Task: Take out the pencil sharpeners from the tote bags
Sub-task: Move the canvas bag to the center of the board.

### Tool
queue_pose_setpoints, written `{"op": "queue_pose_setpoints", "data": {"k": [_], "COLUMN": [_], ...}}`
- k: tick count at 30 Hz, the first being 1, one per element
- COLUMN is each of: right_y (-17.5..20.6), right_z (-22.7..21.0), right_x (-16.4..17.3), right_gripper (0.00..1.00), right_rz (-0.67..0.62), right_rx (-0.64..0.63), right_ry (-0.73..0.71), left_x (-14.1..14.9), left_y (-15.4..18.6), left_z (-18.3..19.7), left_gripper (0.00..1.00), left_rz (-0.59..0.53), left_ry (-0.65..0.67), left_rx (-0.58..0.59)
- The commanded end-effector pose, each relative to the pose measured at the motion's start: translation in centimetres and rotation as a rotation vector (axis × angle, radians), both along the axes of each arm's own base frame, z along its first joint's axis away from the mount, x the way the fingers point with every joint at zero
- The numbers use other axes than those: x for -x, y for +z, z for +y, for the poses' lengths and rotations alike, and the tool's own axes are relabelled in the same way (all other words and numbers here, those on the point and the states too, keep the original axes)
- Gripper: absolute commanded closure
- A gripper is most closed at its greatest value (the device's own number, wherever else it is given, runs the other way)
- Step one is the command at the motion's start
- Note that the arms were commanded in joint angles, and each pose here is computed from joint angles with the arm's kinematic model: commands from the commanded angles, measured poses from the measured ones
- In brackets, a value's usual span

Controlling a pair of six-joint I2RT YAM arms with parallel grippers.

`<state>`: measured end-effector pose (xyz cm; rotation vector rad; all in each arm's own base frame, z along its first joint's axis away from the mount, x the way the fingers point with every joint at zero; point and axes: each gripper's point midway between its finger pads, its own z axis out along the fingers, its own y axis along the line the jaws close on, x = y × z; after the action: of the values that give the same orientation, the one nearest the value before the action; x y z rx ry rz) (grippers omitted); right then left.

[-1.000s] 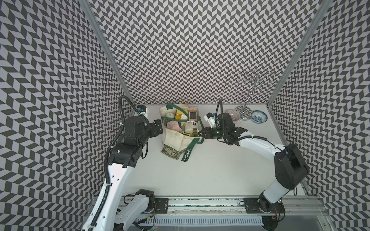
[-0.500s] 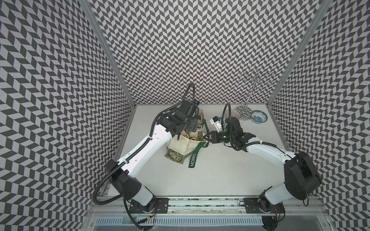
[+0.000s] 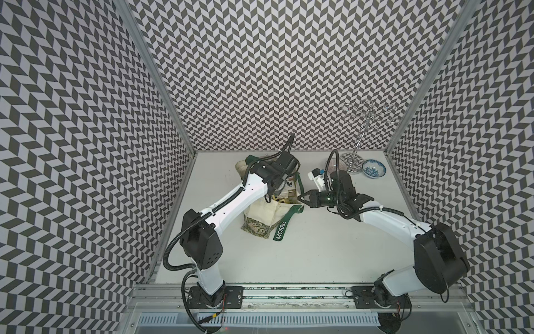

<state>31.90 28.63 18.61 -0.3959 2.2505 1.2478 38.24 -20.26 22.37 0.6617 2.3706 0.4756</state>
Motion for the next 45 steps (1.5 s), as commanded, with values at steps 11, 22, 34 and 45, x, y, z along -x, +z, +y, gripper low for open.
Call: {"op": "queue_pose_setpoints", "data": {"k": [11,22,34,45], "right_y": [2.4,2.0,2.0,1.2], "right_z": [0.0,-0.1,-0.1,-0.1], "right_x": [0.6,0.5,0.3,0.2], "right_gripper": [1.0,1.0,1.0,1.0], "right_rz": [-0.08,-0.077,-0.082,-0.074], "right_rx": [-0.064,-0.051,-0.039,-0.032], "right_ry": [0.036,0.032,0.031,0.029], "left_x": [-1.6,-3.1,-2.8,-2.3], "left_y": [3.2,12.7,12.1,11.1], "left_z": [1.4,13.4,26.8,20.1], "left_gripper": [0.94,1.0,0.22,0.1], "left_rz": [-0.077,-0.367,-0.435,-0.305], "left_ry": [0.073,0.396,0.688,0.374], "left_rx": [0.043,0.247,0.504,0.875]}}
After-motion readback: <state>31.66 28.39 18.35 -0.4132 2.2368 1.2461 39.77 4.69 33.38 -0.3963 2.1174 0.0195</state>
